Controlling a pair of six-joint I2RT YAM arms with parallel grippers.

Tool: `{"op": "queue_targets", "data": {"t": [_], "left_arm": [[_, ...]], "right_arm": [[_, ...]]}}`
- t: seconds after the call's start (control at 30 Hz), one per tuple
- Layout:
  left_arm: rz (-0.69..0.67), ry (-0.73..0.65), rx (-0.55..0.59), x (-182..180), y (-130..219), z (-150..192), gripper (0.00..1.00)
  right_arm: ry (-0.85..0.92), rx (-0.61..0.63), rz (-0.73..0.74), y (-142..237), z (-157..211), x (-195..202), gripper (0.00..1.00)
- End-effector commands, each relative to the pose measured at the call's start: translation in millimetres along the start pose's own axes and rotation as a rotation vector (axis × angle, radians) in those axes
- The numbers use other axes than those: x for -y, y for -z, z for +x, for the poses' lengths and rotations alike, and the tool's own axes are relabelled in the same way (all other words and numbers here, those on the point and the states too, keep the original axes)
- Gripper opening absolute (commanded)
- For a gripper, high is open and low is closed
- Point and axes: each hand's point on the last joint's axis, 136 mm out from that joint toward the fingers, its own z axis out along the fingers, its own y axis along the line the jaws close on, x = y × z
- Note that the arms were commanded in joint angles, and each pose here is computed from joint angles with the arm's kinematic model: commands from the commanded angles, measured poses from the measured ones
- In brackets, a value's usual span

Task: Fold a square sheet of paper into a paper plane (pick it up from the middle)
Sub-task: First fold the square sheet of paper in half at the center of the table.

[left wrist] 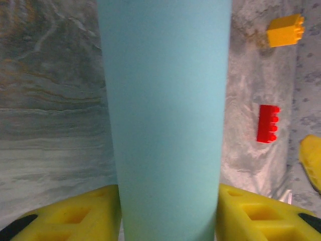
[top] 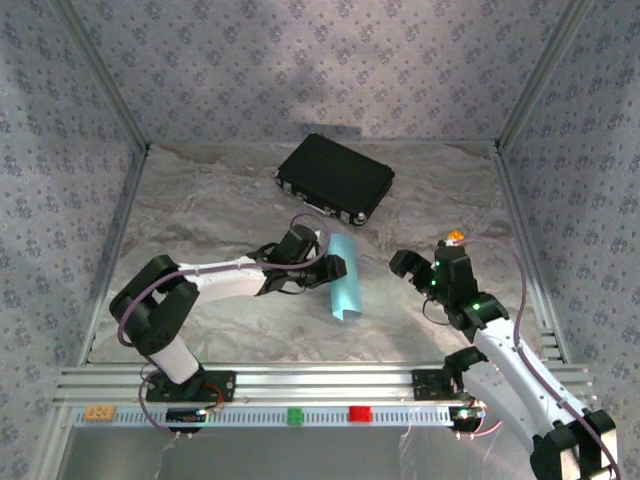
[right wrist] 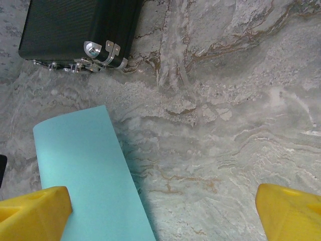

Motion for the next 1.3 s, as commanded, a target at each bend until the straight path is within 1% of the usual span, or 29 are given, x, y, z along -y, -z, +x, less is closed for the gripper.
{"op": "queue_targets", "data": {"t": [0.0,0.23,0.53,0.73,0.87,1.0,1.1,1.23,1.27], "left_arm": [[0.159,0.027,0.046,31,4,-11,0.49],[0.195,0.088,0.055,22,-5,-9,0.49],[0.187,0.145,0.031,4,-21,-1,0.48],[0.148,0.166,0.014,-13,-27,7,0.48],[0.103,0.152,0.005,-23,-27,12,0.49],[-0.014,0.103,-0.027,-34,-25,14,0.53],[-0.102,0.053,-0.039,-41,-20,14,0.61],[-0.151,0.016,-0.034,-44,-13,11,0.68],[-0.160,0.007,-0.035,-44,-12,11,0.68]], "right_arm": [[-0.001,0.015,-0.042,2,-3,-6,0.96],[0.010,-0.014,-0.075,0,3,-10,0.95],[0.012,-0.043,-0.097,-1,8,-12,0.93],[0.007,-0.065,-0.099,-4,10,-14,0.93],[0.003,-0.082,-0.098,-7,13,-13,0.93],[0.003,-0.089,-0.097,-9,13,-14,0.93],[0.003,-0.102,-0.095,-11,14,-14,0.93],[0.004,-0.114,-0.094,-13,15,-14,0.93],[0.007,-0.118,-0.094,-14,15,-14,0.93]]}}
